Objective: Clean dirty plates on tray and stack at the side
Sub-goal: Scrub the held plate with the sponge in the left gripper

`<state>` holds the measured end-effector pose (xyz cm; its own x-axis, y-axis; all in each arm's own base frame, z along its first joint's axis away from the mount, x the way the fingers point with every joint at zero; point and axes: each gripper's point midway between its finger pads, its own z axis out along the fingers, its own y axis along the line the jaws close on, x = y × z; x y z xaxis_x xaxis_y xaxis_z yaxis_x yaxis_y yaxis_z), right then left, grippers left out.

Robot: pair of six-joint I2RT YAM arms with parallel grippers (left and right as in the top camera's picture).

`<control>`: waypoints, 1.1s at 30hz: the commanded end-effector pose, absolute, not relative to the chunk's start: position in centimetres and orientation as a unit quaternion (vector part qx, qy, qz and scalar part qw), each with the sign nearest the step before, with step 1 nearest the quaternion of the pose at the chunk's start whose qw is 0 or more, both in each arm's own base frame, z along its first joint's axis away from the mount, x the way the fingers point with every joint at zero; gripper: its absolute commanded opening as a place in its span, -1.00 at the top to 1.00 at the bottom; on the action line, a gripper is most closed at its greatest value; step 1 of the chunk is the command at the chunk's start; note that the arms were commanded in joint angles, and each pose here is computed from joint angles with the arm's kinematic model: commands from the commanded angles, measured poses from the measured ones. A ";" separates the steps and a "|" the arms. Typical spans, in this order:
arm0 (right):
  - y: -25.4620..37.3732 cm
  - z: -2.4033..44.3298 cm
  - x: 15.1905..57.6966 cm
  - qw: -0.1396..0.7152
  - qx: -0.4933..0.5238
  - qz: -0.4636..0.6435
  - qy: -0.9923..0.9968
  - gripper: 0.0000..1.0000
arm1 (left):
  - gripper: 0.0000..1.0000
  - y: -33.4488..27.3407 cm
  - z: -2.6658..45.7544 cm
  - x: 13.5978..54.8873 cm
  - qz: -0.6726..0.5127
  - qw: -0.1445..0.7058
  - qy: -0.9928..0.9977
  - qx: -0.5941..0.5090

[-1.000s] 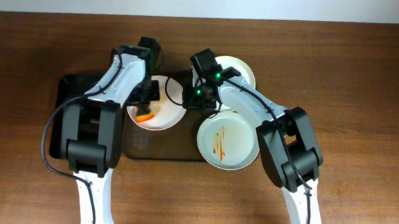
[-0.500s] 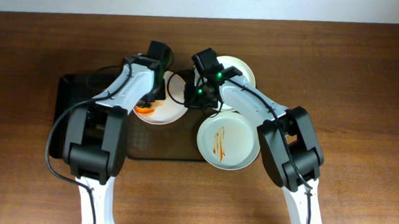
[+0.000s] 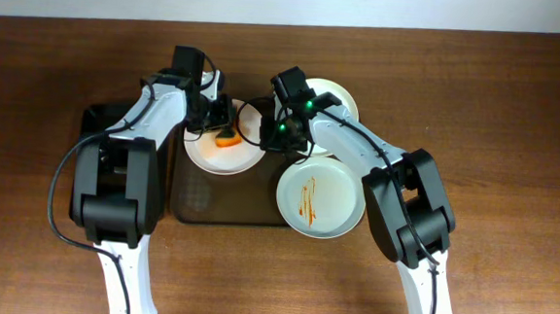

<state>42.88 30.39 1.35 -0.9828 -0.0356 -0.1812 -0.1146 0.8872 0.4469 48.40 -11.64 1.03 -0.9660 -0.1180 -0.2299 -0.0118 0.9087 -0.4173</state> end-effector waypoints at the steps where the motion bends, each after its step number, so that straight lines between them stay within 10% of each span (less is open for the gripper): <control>1: 30.3 0.3 42.6 0.082 -0.055 0.220 0.971 0.92 | 1.00 -11.1 -1.8 49.0 -0.215 0.128 0.967 -0.046; 21: 30.5 0.4 42.5 0.080 -0.056 0.225 0.969 0.92 | 1.00 -13.0 -0.7 44.4 -0.264 0.050 0.963 0.019; 33: 30.5 0.4 42.6 0.082 -0.056 0.226 0.969 0.92 | 1.00 -2.7 0.0 43.1 0.169 0.059 0.979 -0.096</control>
<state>42.79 30.90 1.42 -0.9777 -0.0637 -0.2000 -0.1488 0.8823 0.4465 44.93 -6.28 1.01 -0.9774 -0.1392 -0.1593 -0.1522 0.9857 0.0725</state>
